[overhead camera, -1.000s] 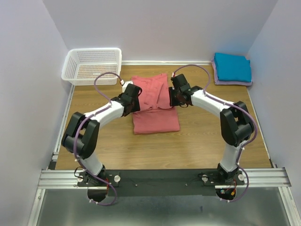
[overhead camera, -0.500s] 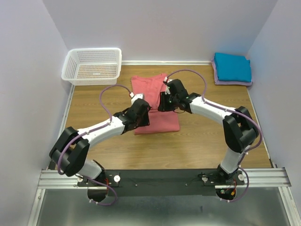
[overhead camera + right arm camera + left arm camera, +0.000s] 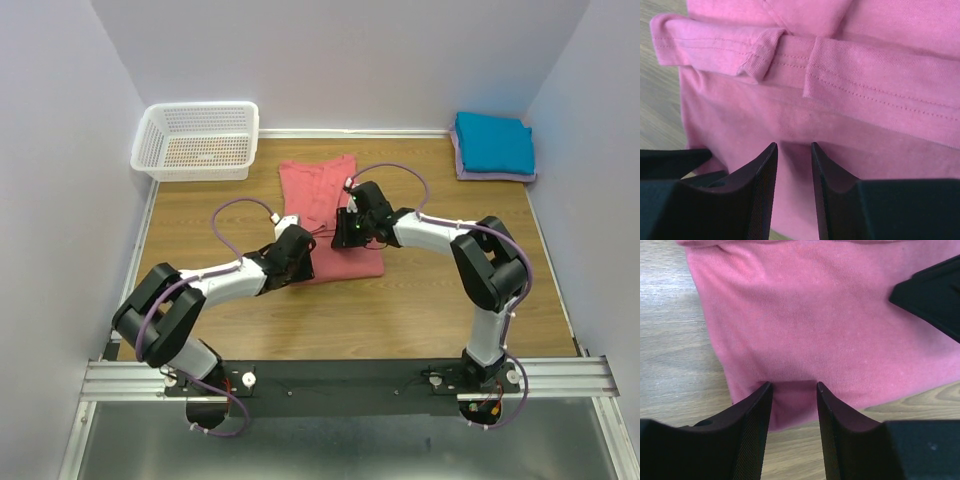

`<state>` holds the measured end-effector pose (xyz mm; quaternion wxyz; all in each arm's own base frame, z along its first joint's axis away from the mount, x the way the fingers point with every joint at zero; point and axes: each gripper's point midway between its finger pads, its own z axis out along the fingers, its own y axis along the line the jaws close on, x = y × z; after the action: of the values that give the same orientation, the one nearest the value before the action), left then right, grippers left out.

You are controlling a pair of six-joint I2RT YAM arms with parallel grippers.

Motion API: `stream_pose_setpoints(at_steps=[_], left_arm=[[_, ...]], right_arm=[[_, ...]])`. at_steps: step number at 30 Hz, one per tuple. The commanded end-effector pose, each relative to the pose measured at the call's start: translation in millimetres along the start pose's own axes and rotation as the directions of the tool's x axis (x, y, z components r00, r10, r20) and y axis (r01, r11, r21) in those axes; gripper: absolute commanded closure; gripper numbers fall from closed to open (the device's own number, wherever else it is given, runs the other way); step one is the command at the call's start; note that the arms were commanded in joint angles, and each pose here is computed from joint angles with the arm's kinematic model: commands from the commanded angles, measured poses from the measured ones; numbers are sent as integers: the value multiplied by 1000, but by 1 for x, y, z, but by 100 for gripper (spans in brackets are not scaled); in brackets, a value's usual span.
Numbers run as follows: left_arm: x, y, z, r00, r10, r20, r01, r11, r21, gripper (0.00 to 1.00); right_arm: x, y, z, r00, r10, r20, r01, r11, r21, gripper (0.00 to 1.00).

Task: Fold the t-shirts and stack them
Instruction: Fold the tshirt

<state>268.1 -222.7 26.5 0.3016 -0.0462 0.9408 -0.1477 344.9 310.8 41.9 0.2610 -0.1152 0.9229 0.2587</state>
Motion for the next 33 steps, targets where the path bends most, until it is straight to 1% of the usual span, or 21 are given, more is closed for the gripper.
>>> stream_pose_setpoints(at_steps=[1, 4, 10, 13, 14, 16, 17, 21, 24, 27, 28, 29, 30, 31, 32, 33], left_arm=[[43, 26, 0, 994, -19, -112, 14, 999, -52, 51], [48, 30, -3, 992, -17, -122, 11, 999, -50, 51], [55, 37, -8, 991, -13, -136, 4, 998, -63, 51], [57, 38, -12, 990, -10, -141, 2, 998, -57, 51], [59, 38, -13, 990, -10, -143, 2, 998, -55, 51], [59, 38, -16, 990, -11, -143, 4, 999, -49, 51], [61, 39, -17, 989, -9, -149, 3, 999, -45, 51], [57, 34, -22, 990, -3, -140, 0, 1000, -23, 50], [56, 33, -24, 990, -3, -138, 1, 1000, -19, 50], [48, 30, -29, 993, -8, -119, 6, 1000, -15, 50], [46, 30, -31, 993, -9, -114, 7, 1000, -20, 50], [42, 28, -34, 995, -17, -103, 15, 1000, -19, 50], [33, 25, -37, 997, -22, -78, 20, 1000, -19, 48], [26, 23, -44, 998, -31, -59, 30, 999, -18, 48], [19, 22, -48, 998, -44, -37, 43, 999, -17, 48], [8, 20, -52, 998, -56, -4, 56, 998, -17, 47]], right_arm=[[-1, -3, 12, 1000, -14, 26, 14, 1000, 9, 60], [-12, -11, 16, 998, -39, 57, 35, 998, 55, 60], [-35, -12, 30, 992, -86, 92, 78, 994, 80, 60], [-47, -21, 45, 988, -112, 102, 101, 989, 107, 60], [-67, -17, 45, 982, -125, 141, 110, 988, 107, 60], [-86, -18, 47, 972, -157, 173, 137, 983, 118, 60], [-104, -16, 48, 965, -164, 205, 140, 982, 123, 59], [-151, -7, 40, 936, -192, 294, 163, 979, 119, 59], [-164, 3, 33, 924, -208, 320, 189, 978, 90, 57], [-150, 15, 26, 937, -190, 292, 193, 981, 19, 57], [-150, 19, 15, 936, -186, 299, 193, 981, 6, 57], [-132, 14, 16, 950, -169, 263, 176, 984, -2, 57], [-123, 12, 13, 956, -157, 247, 164, 986, -8, 57], [-124, 19, -3, 954, -141, 263, 153, 988, -26, 57], [-102, 13, -2, 968, -129, 217, 140, 990, -33, 57], [-95, 13, -8, 972, -111, 209, 123, 991, -46, 57]])
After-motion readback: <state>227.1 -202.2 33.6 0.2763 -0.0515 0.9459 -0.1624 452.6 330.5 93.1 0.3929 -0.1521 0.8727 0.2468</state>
